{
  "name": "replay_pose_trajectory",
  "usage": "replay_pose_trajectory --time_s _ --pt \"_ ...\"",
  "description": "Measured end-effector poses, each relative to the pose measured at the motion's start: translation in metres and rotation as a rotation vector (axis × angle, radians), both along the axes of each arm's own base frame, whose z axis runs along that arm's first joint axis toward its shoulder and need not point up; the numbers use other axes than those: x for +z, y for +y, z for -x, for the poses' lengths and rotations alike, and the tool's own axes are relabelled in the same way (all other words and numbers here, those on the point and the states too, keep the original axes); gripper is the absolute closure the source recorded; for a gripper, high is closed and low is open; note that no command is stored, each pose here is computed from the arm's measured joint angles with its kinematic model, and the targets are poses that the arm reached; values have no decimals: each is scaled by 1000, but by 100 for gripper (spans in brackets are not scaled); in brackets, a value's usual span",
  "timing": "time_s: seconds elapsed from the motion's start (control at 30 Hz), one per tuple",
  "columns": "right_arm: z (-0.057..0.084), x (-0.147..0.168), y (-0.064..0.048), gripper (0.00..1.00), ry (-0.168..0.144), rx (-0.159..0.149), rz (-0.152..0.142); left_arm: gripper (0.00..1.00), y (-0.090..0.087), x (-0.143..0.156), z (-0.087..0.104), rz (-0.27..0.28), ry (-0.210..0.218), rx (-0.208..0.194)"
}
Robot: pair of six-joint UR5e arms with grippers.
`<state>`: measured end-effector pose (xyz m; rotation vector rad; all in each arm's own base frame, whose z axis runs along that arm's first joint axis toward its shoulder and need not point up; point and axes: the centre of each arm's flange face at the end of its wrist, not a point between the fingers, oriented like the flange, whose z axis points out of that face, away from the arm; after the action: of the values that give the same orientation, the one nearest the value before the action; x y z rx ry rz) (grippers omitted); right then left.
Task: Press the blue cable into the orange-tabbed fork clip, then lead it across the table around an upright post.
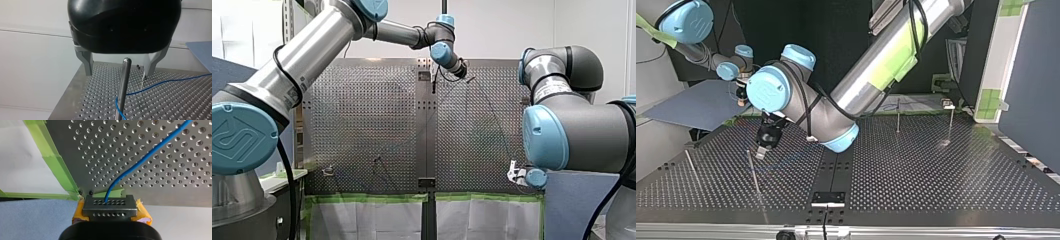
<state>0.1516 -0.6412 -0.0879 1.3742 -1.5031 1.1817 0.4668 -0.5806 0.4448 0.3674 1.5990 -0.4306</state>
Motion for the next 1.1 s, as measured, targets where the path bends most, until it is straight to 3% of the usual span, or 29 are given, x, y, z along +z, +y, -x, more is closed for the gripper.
replay_pose_trajectory --time_s 0.23,0.37,0.67,1.1 --pt "0 0 0 100 -1 4 0 0 7 -9 4 -31 26 56" --pt "0 0 0 100 -1 5 0 0 15 -3 8 -24 18 68" --pt "-2 0 0 100 -2 8 1 0 42 24 14 81 -21 98" --pt "-3 1 0 100 -2 12 2 0 91 61 15 213 -97 177"
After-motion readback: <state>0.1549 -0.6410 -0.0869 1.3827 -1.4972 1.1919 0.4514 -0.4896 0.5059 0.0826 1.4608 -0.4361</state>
